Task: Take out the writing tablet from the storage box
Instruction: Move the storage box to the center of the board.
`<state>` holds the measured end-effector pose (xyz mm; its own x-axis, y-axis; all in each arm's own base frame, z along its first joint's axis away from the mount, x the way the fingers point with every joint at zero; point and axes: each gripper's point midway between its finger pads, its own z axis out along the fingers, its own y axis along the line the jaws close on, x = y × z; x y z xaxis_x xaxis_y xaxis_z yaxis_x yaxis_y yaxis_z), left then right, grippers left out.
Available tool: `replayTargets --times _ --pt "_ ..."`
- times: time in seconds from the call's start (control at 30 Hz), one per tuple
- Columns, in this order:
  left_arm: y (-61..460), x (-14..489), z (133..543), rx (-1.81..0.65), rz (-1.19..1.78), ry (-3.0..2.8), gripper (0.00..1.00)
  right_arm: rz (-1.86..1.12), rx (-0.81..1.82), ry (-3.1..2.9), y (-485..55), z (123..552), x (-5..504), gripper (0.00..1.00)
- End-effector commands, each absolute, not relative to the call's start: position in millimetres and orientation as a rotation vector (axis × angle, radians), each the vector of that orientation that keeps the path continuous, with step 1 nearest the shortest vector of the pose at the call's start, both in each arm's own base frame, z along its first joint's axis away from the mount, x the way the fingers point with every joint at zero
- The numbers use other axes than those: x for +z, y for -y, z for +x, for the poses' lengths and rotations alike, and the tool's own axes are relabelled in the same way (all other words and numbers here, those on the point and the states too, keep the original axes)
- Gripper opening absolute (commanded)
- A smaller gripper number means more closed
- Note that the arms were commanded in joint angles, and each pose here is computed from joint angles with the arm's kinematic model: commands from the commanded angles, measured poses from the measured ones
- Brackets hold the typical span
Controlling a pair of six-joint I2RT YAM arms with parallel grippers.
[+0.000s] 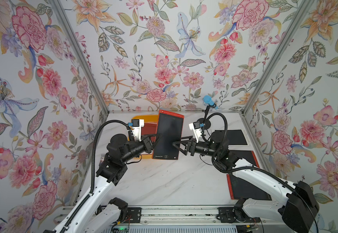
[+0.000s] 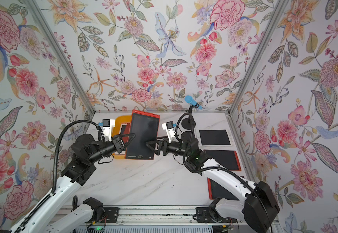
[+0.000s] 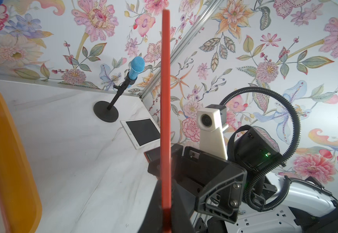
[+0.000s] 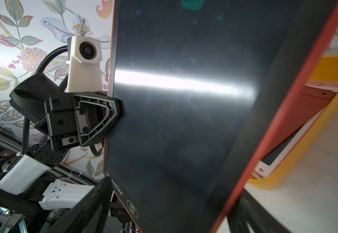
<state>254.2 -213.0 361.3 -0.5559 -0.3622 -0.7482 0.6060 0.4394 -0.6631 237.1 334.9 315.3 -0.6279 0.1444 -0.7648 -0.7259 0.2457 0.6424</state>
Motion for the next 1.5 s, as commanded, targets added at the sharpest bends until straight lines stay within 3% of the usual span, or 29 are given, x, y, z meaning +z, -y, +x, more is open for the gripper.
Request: replayTargets --times 0.0,0.2,0.73,0.8,0.83,1.17,1.3,1.4,1.47 --pt "223 374 246 -1.393 0.287 -1.679 0.00 -0.578 1.567 -1.672 -331 214 341 0.69" --pt "237 370 245 -1.540 0.339 -1.649 0.00 -0.498 1.658 -1.596 -311 193 358 0.39" --pt "259 348 270 -1.644 0.362 -1.681 0.03 -0.422 1.652 -1.489 -282 178 388 0.17" --pt "260 346 273 -1.646 0.360 -1.687 0.09 -0.391 1.629 -1.502 -279 181 386 0.03" --pt "260 346 274 -1.646 0.360 -1.689 0.12 -0.377 1.613 -1.510 -277 183 384 0.02" --pt "254 367 287 -1.574 0.371 -1.661 0.73 -0.272 1.461 -1.568 -257 196 377 0.04" --pt "225 356 305 -1.270 0.272 -1.756 0.92 -0.153 1.384 -1.578 -240 207 377 0.04" --pt "202 337 302 -1.118 0.158 -1.800 0.96 -0.015 1.347 -1.552 -223 218 375 0.04" --pt "202 323 291 -1.149 0.108 -1.795 0.97 0.077 1.355 -1.507 -214 225 374 0.04"
